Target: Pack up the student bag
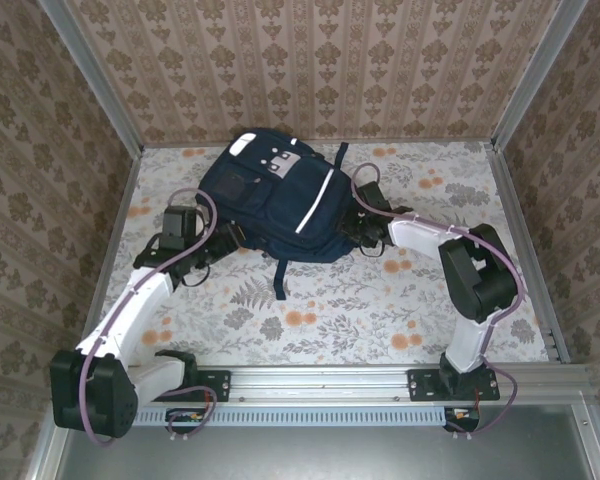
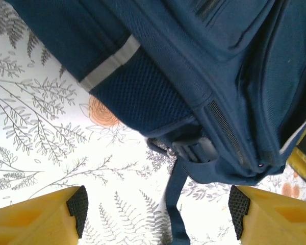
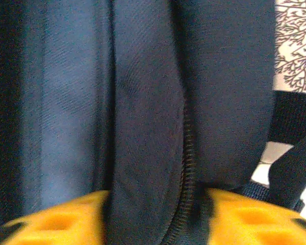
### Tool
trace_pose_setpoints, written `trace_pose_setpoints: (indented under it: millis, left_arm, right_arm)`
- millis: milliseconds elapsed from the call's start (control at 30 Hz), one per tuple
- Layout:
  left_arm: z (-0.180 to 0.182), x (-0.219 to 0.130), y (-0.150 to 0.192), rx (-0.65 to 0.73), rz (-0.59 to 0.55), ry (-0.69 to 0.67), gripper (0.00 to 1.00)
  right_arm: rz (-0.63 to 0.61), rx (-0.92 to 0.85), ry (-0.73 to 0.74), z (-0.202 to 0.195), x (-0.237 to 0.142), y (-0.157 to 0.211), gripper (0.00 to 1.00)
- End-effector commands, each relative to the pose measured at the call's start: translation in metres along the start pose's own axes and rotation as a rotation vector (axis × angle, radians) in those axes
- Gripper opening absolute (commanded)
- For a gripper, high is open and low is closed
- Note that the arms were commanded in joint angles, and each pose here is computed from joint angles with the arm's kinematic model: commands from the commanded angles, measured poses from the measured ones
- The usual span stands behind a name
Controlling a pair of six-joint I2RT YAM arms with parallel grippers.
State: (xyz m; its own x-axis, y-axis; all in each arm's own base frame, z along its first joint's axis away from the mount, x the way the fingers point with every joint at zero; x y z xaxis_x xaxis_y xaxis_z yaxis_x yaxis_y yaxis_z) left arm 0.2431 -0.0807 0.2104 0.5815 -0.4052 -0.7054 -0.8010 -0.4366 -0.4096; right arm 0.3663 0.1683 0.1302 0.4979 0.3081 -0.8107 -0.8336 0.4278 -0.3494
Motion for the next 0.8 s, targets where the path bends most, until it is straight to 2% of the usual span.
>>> trace_pose_setpoints:
  millis: [0,67,100,233,433,633,767]
  left_arm:
    - [0.000,0.000,0.005,0.012,-0.018,-0.009,0.76]
    - [0.002,0.000,0.009,0.028,-0.023,-0.022,0.76]
    - [0.003,0.001,0.012,0.035,-0.023,-0.029,0.76]
    - [0.004,0.008,0.021,0.074,-0.038,-0.029,0.76]
    - [-0.015,0.019,0.033,0.272,-0.103,0.002,0.80]
    - [-0.014,0.043,0.041,0.360,-0.175,0.076,0.66]
    - [-0.014,0.056,0.043,0.372,-0.143,0.130,0.62]
  right_arm:
    - [0.010,0.071,-0.114,0.014,0.004,-0.007,0.23]
    - [-0.008,0.074,-0.140,0.020,-0.007,-0.011,0.05]
    - [-0.016,0.075,-0.147,0.022,-0.013,-0.012,0.00]
    - [-0.044,0.110,-0.223,0.036,-0.042,-0.020,0.00]
    - [-0.041,0.206,-0.345,0.060,-0.081,-0.034,0.00]
    - [0.026,0.296,-0.407,0.071,-0.096,-0.044,0.00]
    - [0.046,0.302,-0.424,0.082,-0.111,-0.051,0.00]
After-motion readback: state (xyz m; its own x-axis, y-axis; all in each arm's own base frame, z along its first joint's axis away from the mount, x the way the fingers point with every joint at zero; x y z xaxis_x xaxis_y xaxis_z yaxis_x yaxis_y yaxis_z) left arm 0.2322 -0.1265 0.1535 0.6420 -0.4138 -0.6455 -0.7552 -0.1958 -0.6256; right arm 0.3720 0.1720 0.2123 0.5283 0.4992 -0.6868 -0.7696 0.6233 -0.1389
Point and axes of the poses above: each hand's point on the last joint's axis, 136 mm out from that joint toward the fingers, its own x axis out along the fingers, its own z axis along the line the jaws close on, y = z × x, the point moved 9 cm from there along -x, back along the fingers, and after that the axes turned 3 degrees about -x, right-handed, at the moved point
